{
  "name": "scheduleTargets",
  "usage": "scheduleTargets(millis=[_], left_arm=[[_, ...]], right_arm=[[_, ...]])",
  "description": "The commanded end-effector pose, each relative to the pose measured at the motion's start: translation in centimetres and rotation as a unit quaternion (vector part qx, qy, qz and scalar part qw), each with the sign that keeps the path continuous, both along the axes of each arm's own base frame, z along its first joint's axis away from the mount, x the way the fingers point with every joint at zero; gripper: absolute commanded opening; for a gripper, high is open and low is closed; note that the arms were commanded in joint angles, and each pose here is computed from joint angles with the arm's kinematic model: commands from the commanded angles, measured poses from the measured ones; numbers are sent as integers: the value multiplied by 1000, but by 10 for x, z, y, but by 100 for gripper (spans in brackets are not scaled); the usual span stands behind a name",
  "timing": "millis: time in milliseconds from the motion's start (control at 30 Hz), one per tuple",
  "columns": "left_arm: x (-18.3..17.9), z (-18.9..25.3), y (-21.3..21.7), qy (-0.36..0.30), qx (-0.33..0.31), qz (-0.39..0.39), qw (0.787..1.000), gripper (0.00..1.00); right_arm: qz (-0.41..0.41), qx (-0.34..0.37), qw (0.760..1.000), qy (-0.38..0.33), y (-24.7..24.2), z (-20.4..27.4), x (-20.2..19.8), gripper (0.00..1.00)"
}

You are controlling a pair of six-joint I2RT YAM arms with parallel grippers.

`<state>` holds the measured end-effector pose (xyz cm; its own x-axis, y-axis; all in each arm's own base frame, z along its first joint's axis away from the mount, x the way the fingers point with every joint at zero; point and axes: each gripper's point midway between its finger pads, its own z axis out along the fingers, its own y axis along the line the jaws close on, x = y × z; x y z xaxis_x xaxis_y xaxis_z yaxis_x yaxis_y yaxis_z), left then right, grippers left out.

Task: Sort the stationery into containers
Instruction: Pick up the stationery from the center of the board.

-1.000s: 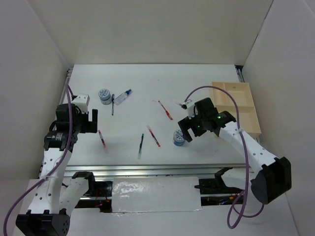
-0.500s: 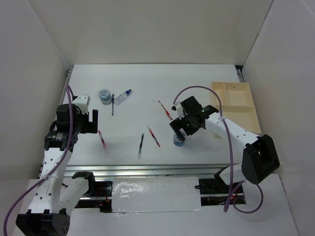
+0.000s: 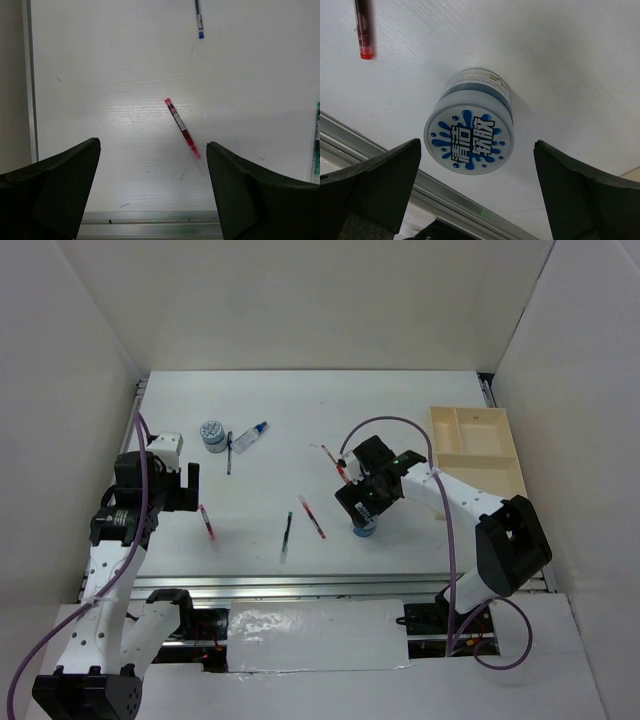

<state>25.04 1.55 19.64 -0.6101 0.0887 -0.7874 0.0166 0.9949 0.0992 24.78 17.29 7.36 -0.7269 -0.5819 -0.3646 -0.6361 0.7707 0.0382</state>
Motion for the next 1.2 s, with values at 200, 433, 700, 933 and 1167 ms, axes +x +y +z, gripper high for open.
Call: scheduleTargets(millis=[200,433,700,933,1167], left_arm=[[5,5,1,-19,5,-6,1000,99],[5,5,1,-19,5,-6,1000,99],[5,5,1,-20,5,-6,1000,99],[5,5,1,-20,6,-7,1000,99],[5,6,1,-23,5,-6,1000,99]], right_arm=[[5,15,1000,-24,15,7,15,96],[9,12,1000,-19,17,3,16,88],[10,9,1000,-17,18,-1,18,87],[5,9,1000,-23,19,-1,23,76],[-2,18,999,-40,18,14,29,51]])
